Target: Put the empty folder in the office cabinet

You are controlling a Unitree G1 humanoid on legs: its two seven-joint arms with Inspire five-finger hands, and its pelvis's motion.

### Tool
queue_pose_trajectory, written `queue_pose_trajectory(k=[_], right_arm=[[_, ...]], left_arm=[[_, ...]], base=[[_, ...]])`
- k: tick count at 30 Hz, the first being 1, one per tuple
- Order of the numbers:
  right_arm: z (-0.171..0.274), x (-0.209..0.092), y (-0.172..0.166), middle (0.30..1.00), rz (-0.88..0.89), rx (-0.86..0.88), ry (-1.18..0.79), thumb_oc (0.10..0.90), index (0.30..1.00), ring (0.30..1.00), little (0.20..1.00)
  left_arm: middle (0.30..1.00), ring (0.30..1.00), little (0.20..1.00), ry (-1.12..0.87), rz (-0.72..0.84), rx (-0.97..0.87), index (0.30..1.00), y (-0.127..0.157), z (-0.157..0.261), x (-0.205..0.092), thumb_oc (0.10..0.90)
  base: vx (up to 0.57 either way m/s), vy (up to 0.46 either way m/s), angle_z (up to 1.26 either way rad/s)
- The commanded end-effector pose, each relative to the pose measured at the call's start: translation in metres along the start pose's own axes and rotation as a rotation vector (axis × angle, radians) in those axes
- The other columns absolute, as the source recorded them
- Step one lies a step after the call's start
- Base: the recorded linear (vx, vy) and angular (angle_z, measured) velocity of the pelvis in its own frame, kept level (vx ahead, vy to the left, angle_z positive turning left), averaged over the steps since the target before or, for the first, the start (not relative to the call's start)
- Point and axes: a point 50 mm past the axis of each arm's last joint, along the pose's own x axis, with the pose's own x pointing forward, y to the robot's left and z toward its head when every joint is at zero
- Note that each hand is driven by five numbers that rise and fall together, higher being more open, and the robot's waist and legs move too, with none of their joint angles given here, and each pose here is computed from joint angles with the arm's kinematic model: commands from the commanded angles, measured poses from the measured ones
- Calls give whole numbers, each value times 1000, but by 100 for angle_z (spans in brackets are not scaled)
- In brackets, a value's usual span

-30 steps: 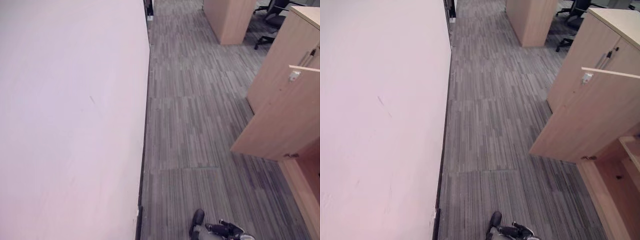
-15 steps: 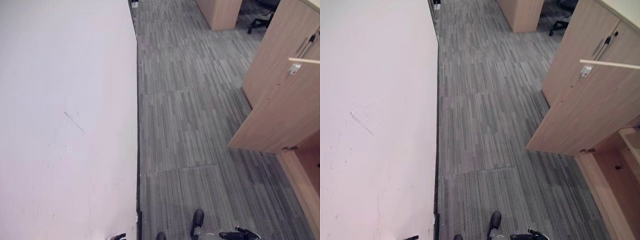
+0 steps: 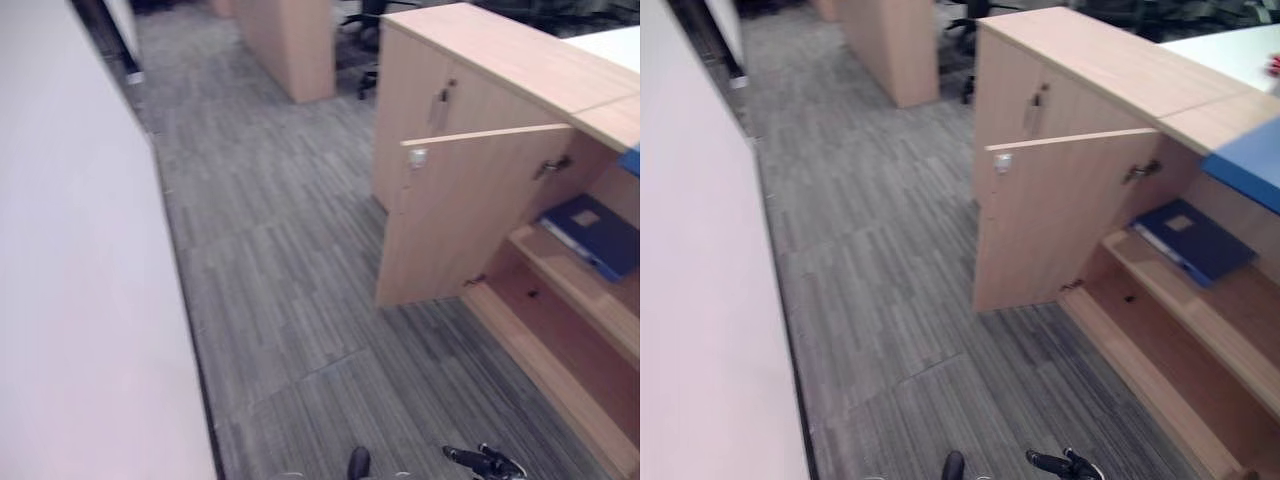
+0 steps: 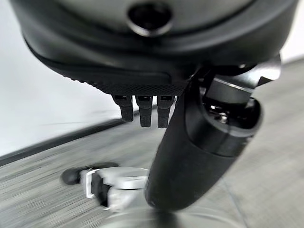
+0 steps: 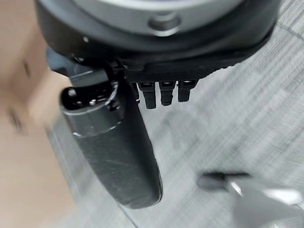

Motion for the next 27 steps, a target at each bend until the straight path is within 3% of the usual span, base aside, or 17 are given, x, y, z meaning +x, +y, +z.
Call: queue_pose_trajectory(k=[1, 10, 15, 27], right_arm=[[2, -3, -31, 900, -91, 42, -8, 800, 900, 900, 900], [10, -3, -29, 900, -80, 7, -50, 800, 900, 900, 900], [8, -1, -18, 900, -34, -18, -45, 800, 900, 900, 900], [16, 1, 9, 900, 69, -43, -63, 800, 900, 900, 900]], left_arm=[[900, 900, 900, -192, -68, 11, 900, -16, 48, 2, 800], [900, 900, 900, -192, -101, -50, 900, -16, 45, 0, 800], [900, 900, 900, -71, -77, -87, 900, -13, 13, 0, 800], [900, 900, 900, 63, -23, -17, 900, 2, -18, -2, 800]], base=[[36, 42, -97], [216, 96, -111], [298, 216, -147], [156, 213, -64]])
